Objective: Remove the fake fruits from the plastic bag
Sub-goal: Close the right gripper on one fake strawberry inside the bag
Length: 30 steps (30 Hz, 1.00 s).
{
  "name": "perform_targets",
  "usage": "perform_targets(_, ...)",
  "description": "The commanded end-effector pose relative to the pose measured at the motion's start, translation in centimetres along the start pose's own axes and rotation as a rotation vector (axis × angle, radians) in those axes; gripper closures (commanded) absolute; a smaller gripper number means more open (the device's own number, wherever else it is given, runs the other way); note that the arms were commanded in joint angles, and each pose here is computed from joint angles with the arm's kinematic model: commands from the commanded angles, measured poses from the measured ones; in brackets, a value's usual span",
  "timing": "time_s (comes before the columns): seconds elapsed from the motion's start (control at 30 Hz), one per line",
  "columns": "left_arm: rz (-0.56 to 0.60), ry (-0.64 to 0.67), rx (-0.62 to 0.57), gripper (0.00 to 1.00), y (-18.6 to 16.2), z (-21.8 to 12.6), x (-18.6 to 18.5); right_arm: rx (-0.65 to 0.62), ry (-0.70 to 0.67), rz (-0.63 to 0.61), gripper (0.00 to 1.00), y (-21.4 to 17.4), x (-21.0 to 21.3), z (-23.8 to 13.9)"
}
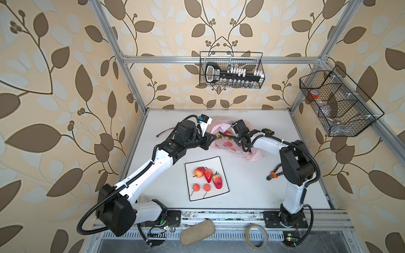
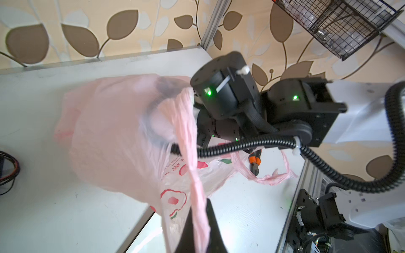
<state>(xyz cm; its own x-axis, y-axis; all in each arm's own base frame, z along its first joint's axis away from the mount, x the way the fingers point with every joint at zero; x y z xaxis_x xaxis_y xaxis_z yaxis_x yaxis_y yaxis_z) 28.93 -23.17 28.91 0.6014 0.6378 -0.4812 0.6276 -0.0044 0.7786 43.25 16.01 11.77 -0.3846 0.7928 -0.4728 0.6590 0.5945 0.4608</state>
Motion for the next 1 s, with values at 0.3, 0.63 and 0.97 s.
perform_targets(0.3,-0.046,-0.082,0.075,1.0,-2.4,1.1,-0.9,-0.038,0.236,0.84,0.35,3.6,2.1,0.9)
perform_targets(0.63,-0.081,-0.105,0.107,1.0,-3.9,1.1,-1.2,-0.06,0.221,1.018,0.2,4.6,1.6,4.3)
perform_targets(0.97,-0.097,-0.139,0.146,1.0,-4.4,1.3,-1.9,-0.085,0.269,1.067,0.14,6.5,2.2,6.8)
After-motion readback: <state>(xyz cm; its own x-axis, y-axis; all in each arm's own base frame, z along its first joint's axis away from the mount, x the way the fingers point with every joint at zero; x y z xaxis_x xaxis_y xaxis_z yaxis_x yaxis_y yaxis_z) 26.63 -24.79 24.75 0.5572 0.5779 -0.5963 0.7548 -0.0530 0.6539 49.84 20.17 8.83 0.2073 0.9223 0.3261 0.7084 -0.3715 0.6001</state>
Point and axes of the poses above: each gripper's point midway between its finger pads, its own z axis out along the fingers, its own x axis along the line the jaws close on, y = z × x, the point moved 4 cm from there along -z, back along the fingers, and after that the axes turned 5 degrees about -z, right-handed, at the moved point
